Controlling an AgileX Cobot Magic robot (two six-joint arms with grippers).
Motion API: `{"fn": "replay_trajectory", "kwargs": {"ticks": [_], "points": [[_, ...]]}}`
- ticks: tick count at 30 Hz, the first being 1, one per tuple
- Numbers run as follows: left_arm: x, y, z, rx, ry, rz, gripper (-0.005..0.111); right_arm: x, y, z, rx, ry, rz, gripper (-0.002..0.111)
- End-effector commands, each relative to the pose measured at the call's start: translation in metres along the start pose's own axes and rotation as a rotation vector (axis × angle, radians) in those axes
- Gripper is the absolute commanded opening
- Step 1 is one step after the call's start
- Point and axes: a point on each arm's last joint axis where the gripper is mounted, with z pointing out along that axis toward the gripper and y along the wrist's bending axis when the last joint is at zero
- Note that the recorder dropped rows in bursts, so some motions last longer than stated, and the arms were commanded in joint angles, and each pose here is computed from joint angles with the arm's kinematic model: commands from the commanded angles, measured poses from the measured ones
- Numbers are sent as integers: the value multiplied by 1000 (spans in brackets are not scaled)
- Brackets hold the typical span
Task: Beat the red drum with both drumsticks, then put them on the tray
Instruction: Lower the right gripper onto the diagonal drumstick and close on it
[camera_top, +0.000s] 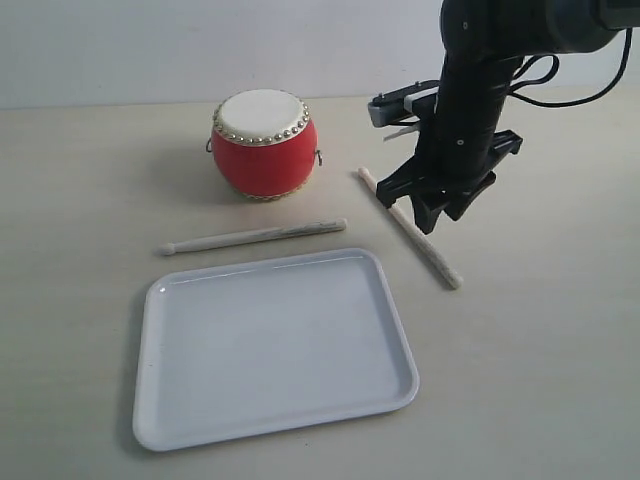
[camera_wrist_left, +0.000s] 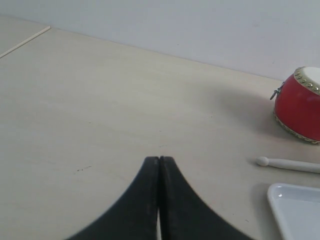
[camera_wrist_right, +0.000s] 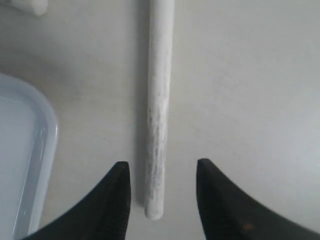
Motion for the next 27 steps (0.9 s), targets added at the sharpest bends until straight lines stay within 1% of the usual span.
{"fn": "replay_trajectory", "kwargs": {"ticks": [1, 6, 9, 12, 25, 27], "points": [[1, 0, 0, -1, -5, 6, 0, -5, -1, -1, 9, -37, -25, 42], [1, 0, 0, -1, -5, 6, 0, -5, 0, 3, 2, -38, -36, 42], [1, 0, 0, -1, -5, 6, 0, -4, 3, 8, -34, -9, -23, 42], [1, 0, 0, -1, -5, 6, 0, -3, 6, 13, -66, 9, -44, 42], [1, 0, 0, -2, -5, 8, 0, -3, 5, 38, -63, 66, -48, 42], [0, 0, 0, 0, -11, 27, 0, -4, 5, 38, -62, 64, -48, 42]]}}
